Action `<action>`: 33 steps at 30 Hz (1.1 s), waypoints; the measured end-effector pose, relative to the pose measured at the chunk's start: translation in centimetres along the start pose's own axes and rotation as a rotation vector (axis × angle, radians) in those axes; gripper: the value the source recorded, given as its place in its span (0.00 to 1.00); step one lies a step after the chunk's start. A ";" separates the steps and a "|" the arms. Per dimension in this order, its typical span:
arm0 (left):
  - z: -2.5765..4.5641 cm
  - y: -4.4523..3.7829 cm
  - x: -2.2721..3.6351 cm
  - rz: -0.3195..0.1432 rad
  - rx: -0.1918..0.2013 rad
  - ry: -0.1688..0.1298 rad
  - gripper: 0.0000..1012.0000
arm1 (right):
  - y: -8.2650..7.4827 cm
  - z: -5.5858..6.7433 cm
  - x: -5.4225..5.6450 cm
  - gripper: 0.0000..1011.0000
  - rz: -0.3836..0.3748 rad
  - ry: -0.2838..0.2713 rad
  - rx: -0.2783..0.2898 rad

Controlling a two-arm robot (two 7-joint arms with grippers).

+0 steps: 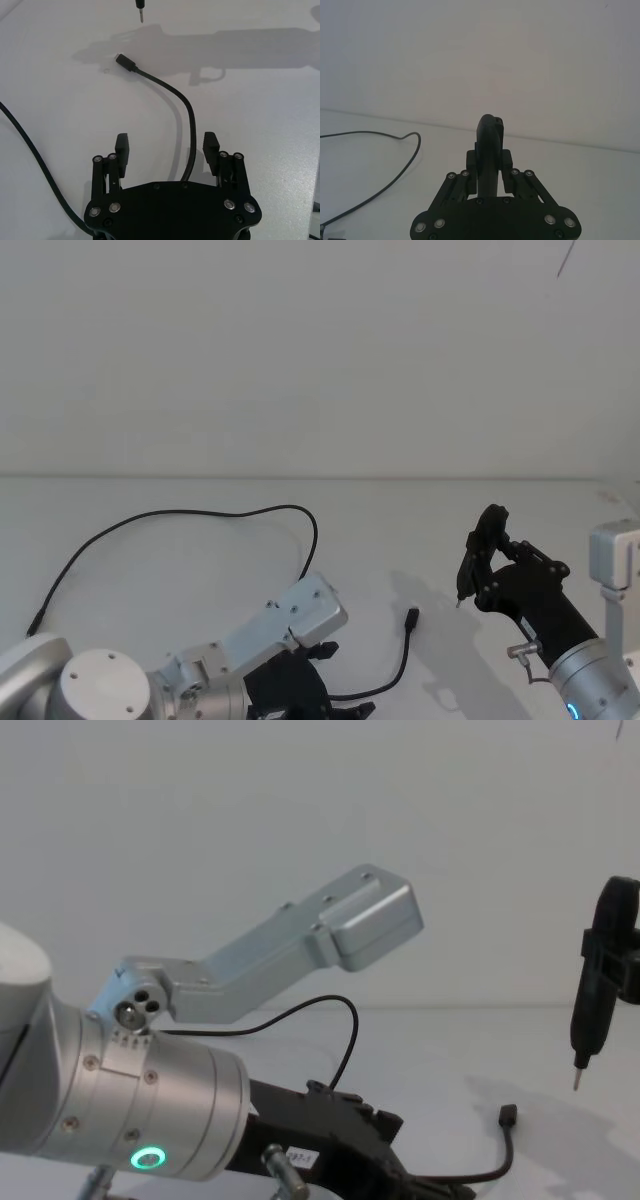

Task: Pick up the data cable with the one hand.

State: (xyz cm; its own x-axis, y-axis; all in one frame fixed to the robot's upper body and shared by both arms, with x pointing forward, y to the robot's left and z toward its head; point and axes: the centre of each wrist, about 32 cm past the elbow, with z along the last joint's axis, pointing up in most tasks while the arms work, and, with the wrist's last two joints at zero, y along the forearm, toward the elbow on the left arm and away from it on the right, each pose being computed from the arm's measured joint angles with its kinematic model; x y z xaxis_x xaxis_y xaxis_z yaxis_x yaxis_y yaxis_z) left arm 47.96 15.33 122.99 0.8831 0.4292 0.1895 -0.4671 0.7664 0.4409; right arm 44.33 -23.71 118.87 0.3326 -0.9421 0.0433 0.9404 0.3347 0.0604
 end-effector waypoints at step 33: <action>0.06 -0.76 -0.21 0.007 0.014 0.006 0.06 | 0.0 0.0 0.0 0.28 0.000 0.000 0.000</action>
State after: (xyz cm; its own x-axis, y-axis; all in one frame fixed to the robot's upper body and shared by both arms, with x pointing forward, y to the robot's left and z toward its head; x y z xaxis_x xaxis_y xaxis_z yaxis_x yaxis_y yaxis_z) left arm 48.14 14.63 122.67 0.8797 0.4373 0.1870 -0.4723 0.7570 0.4515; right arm 44.33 -23.71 118.87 0.3326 -0.9421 0.0433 0.9404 0.3348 0.0604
